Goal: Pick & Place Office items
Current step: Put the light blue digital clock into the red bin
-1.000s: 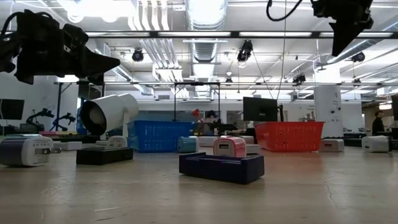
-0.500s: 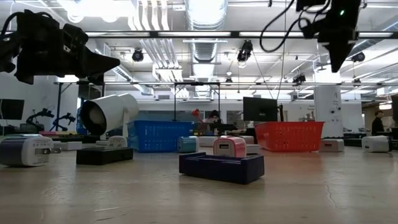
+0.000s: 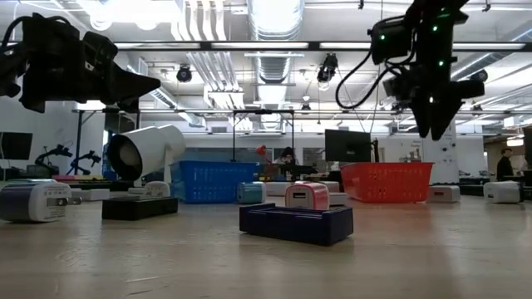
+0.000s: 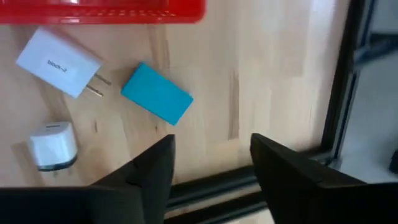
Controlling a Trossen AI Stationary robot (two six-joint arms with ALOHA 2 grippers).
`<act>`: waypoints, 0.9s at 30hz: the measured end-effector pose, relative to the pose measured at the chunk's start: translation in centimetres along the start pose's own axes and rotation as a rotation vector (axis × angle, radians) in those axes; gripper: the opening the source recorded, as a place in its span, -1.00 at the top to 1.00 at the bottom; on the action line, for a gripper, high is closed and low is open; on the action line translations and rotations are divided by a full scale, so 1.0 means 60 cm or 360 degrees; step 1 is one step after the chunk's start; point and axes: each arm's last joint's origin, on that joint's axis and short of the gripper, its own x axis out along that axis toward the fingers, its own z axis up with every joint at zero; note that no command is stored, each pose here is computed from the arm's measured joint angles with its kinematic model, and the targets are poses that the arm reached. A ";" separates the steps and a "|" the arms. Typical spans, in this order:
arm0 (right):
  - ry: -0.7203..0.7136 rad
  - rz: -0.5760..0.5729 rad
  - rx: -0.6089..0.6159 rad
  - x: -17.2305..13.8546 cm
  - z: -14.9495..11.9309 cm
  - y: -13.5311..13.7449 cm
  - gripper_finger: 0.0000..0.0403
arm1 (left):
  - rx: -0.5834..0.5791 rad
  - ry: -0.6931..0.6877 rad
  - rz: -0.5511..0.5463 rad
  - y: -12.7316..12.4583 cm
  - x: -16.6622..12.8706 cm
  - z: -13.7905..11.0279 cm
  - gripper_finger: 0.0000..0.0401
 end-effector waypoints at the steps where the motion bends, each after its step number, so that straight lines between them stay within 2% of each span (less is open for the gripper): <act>1: 0.0009 0.0004 -0.0041 0.006 0.002 0.001 -0.13 | 0.0000 0.0000 0.0000 0.000 0.000 0.000 0.94; 6: 0.0025 0.0082 -0.0206 0.036 0.009 0.008 -0.33 | -0.0014 0.0017 0.0000 0.000 0.000 -0.002 0.94; 11: -0.0011 0.0146 -0.0313 0.068 0.009 0.021 -0.42 | -0.0030 0.0035 0.0000 0.000 0.000 -0.004 0.94; 15: 0.0012 0.0167 -0.0417 0.092 0.004 0.030 -0.43 | -0.0030 0.0035 0.0000 0.000 0.000 -0.004 0.94; 27: 0.0016 0.0257 -0.0507 0.132 0.011 0.041 -0.39 | -0.0003 0.0038 0.0004 0.000 0.000 -0.005 0.94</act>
